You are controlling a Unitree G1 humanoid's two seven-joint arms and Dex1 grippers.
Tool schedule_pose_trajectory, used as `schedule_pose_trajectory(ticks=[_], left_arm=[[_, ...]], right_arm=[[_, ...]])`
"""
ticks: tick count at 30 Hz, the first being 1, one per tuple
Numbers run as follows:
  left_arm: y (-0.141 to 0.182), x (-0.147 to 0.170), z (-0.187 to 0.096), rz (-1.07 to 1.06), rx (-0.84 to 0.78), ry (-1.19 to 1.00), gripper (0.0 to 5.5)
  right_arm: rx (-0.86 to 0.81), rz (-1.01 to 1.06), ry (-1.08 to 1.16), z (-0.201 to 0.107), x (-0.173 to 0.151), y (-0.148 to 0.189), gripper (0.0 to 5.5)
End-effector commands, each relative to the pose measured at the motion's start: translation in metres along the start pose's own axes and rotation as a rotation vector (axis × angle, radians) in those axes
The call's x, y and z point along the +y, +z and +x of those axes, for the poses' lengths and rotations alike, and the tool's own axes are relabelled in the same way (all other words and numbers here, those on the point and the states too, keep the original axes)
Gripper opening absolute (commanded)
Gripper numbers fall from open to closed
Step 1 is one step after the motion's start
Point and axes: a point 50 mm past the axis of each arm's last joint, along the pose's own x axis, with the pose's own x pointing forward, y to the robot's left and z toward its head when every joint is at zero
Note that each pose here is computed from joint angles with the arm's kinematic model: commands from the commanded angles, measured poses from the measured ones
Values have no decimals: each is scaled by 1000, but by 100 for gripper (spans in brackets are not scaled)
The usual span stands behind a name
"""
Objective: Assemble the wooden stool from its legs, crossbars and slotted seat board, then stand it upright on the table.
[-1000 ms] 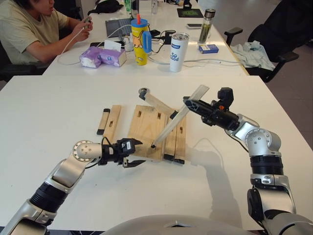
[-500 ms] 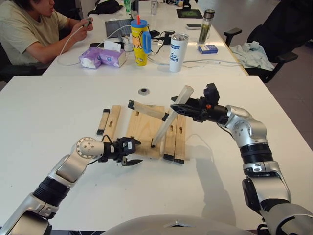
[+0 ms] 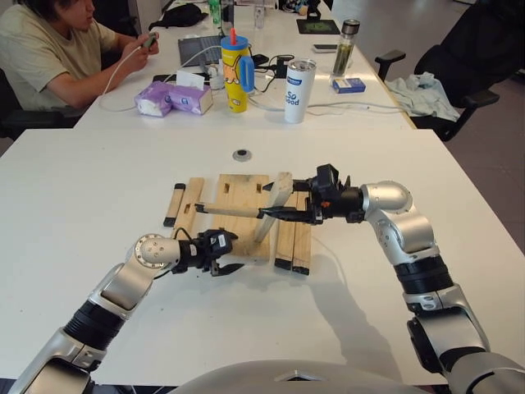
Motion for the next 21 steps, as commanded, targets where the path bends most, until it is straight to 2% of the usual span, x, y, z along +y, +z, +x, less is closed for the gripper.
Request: schedule_pose_trajectory(ticks=[1, 2, 3, 7, 16, 18, 21], left_arm=[[-38, -35, 13, -217, 152, -68, 359], [-39, -34, 14, -233, 156, -48, 359], [-40, -32, 14, -248, 158, -22, 359], [-47, -26, 14, -271, 201, 47, 359], [-67, -15, 4, -303, 268, 130, 359], [-69, -14, 3, -306, 274, 141, 359], [-69, -14, 2, -310, 271, 144, 359]], right_arm=[[139, 3, -71, -1, 1, -20, 205], [136, -19, -94, -1, -3, -17, 205], [137, -23, -99, -1, -5, -15, 244], [179, -59, -120, -5, -10, -6, 306], [401, -125, -151, -33, -7, 0, 309], [433, -69, -230, -52, -7, -5, 309], [341, 140, -485, -62, -3, -17, 309]])
